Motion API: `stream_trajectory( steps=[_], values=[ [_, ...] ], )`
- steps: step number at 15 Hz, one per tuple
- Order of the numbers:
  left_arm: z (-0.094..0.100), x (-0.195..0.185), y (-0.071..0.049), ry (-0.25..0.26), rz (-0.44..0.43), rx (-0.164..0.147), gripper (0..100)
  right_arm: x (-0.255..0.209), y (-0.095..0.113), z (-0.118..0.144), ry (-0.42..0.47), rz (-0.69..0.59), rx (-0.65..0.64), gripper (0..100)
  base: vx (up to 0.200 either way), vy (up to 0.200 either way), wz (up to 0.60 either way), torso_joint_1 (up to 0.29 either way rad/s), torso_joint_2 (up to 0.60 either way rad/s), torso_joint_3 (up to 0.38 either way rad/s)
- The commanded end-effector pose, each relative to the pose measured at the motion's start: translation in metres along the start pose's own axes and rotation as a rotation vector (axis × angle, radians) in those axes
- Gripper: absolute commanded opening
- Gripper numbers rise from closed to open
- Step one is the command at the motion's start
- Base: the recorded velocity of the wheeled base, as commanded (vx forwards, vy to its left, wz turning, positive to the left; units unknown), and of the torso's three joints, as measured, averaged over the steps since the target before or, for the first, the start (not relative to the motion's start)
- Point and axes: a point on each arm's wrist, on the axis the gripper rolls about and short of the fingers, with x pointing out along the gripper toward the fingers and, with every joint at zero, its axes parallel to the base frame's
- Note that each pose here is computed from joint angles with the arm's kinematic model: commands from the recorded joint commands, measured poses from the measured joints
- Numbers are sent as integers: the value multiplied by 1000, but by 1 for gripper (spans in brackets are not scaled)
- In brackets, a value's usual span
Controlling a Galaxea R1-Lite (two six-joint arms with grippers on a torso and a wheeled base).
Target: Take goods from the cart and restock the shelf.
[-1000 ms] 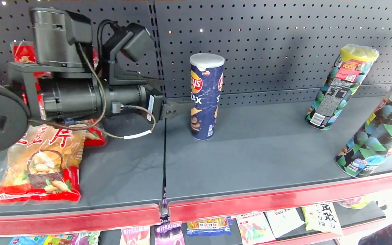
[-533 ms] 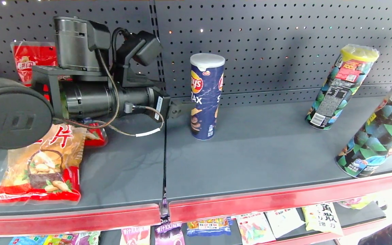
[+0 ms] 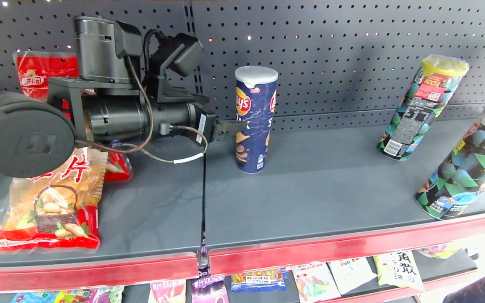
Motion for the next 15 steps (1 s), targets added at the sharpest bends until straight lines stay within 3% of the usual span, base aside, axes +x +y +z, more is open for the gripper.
stream_trajectory(
  steps=[1,6,11,15],
  values=[
    [0,13,6,-21,17,3,100,0,0,0,2,0,0,0,0,0,0,0,0,0],
    [9,20,-15,-43,-34,18,100,1,0,0,4,0,11,0,0,0,0,0,0,0],
    [12,23,-30,-23,73,27,100,1,0,0,4,-3,14,0,0,0,0,0,0,0],
    [13,25,-35,-8,170,26,100,1,0,-1,9,-10,16,0,0,0,0,0,0,0]
  ],
)
